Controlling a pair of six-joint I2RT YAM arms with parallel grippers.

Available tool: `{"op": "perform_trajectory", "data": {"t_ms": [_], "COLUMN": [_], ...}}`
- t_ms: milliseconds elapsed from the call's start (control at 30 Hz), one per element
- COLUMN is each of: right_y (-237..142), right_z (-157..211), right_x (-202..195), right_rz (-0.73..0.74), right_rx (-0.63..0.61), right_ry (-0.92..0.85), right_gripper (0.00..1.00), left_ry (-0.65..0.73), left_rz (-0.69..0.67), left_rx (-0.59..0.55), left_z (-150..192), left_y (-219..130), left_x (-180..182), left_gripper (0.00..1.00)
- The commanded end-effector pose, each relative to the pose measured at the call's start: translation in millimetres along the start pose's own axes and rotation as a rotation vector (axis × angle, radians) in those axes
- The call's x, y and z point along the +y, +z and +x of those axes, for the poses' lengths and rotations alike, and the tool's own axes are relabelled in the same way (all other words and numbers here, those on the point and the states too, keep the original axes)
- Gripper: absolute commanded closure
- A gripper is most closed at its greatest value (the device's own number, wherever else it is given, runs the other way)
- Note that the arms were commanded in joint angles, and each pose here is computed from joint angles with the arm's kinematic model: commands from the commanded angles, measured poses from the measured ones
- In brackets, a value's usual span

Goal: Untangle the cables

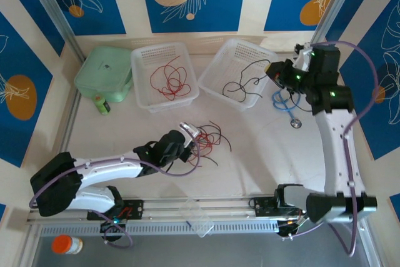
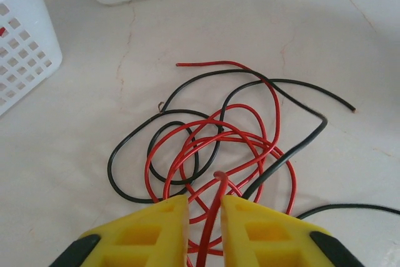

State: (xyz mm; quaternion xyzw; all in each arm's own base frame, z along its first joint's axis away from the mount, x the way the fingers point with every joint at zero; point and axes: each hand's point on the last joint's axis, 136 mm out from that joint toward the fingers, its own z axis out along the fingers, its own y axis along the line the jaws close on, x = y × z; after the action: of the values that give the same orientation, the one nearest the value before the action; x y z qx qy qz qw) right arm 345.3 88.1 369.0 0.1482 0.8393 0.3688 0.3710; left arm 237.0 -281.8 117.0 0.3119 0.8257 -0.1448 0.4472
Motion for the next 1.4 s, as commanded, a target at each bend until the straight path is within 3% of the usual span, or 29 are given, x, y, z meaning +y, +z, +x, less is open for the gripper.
{"op": "perform_trajectory", "data": {"t_ms": [0, 400, 667, 733, 900, 967, 1267, 1367], "right_y": [33, 193, 254, 263, 272, 267, 206, 188], "right_z": [-26, -34, -14, -9, -2, -5, -17, -12], "right_x": [4, -91, -140, -154, -161, -149, -99, -87], "right_rz": [0.003, 0.205, 0.333, 0.384, 0.474, 0.488, 0.506, 0.473], "right_rx": [-0.031, 0.158, 0.258, 0.275, 0.299, 0.276, 0.157, 0.142], "right_ry": [-0.086, -0.035, -0.021, -0.022, -0.102, -0.163, -0.277, -0.280], "right_gripper": [1.00, 1.00, 1.00, 0.92, 0.41, 0.28, 0.01, 0.01], "left_ry": [-0.032, -0.070, -0.095, -0.094, -0.087, -0.083, -0.073, -0.076], "left_rz": [0.009, -0.043, -0.027, -0.021, 0.016, 0.029, 0.045, 0.055], "left_rx": [-0.017, -0.031, 0.018, 0.048, 0.138, 0.167, 0.202, 0.206], "left_z": [-14, -27, -24, -21, -10, -5, 0, 2], "left_y": [-12, -56, -74, -75, -66, -60, -37, -31], "left_x": [1, 21, 22, 20, 10, 5, -4, -7], "left_gripper": [0.77, 0.67, 0.59, 0.57, 0.51, 0.49, 0.46, 0.44]}}
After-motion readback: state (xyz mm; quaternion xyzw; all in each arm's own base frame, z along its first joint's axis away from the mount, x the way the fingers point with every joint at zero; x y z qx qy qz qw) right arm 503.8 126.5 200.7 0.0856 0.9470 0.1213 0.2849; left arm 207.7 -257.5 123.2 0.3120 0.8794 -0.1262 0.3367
